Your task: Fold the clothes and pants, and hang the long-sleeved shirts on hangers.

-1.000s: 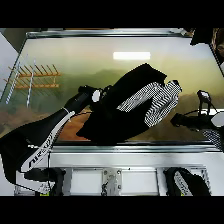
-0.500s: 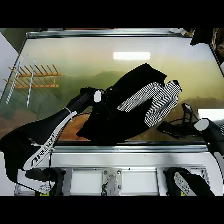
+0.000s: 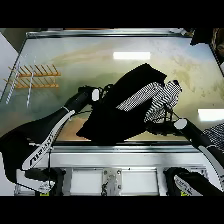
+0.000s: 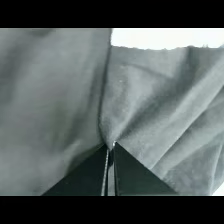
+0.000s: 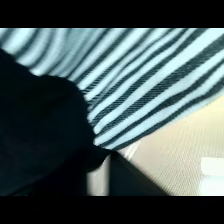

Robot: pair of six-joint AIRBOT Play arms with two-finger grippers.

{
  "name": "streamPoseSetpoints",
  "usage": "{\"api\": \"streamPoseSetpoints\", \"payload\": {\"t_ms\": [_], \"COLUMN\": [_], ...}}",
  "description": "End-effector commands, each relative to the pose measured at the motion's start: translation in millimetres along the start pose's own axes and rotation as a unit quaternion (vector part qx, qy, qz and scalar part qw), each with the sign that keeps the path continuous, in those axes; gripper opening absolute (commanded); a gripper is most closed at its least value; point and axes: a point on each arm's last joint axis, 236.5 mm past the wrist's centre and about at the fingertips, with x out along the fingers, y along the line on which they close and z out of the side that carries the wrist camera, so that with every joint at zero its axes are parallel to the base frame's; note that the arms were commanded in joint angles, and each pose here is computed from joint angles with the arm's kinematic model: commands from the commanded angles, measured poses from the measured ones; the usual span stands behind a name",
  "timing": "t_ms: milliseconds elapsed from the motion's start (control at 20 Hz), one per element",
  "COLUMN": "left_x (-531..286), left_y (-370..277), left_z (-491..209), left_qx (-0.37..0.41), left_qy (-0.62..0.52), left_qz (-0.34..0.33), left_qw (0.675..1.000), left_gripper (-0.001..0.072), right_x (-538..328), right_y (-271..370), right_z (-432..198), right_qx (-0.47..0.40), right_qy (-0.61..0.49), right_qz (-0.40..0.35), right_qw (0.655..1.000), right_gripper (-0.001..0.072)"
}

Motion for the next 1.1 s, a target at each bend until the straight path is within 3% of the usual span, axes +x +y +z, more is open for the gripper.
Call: {"api": "streamPoseSetpoints", "payload": {"t_ms": [0,200,350,550,850,900,950,1000,1050], "left_x": [-32.8,-129.1,-166.2,-150.1,-106.7,-98.9,-93.0,-90.1,-92.5], "left_y": [27.8,88.3,119.3,129.2,115.1,114.8,116.4,119.3,122.9], "left_z": [14.0,27.2,-0.4,-56.4,-84.3,-86.8,-88.4,-87.4,-83.7], "left_qx": [-0.039,-0.127,-0.183,-0.251,-0.267,-0.267,-0.270,-0.273,-0.277], "left_qy": [-0.041,-0.149,-0.188,-0.181,-0.183,-0.174,-0.164,-0.159,-0.160], "left_qz": [0.007,0.025,0.040,0.041,0.030,0.031,0.031,0.032,0.032], "left_qw": [0.998,0.980,0.964,0.950,0.946,0.947,0.948,0.948,0.947], "left_gripper": [0.0016,0.0016,0.0016,0.0016,0.0017,0.0017,0.0023,0.0256,0.0511], "right_x": [-4.8,-73.4,-146.5,-190.0,-161.7,-156.7,-152.5,-150.0,-150.2], "right_y": [3.1,-4.8,7.0,28.6,14.1,10.7,8.4,6.9,7.1], "right_z": [15.3,84.8,156.4,203.2,203.4,203.5,203.1,201.7,198.9], "right_qx": [-0.032,-0.118,-0.146,-0.157,-0.145,-0.144,-0.142,-0.142,-0.156], "right_qy": [-0.015,-0.039,-0.126,-0.197,-0.160,-0.154,-0.148,-0.142,-0.136], "right_qz": [-0.011,-0.080,-0.112,-0.108,-0.113,-0.115,-0.115,-0.116,-0.118], "right_qw": [0.999,0.989,0.975,0.962,0.970,0.971,0.972,0.973,0.971], "right_gripper": [0.0030,0.0029,0.0029,0.0029,0.0031,0.0065,0.0266,0.0545,0.0655]}}
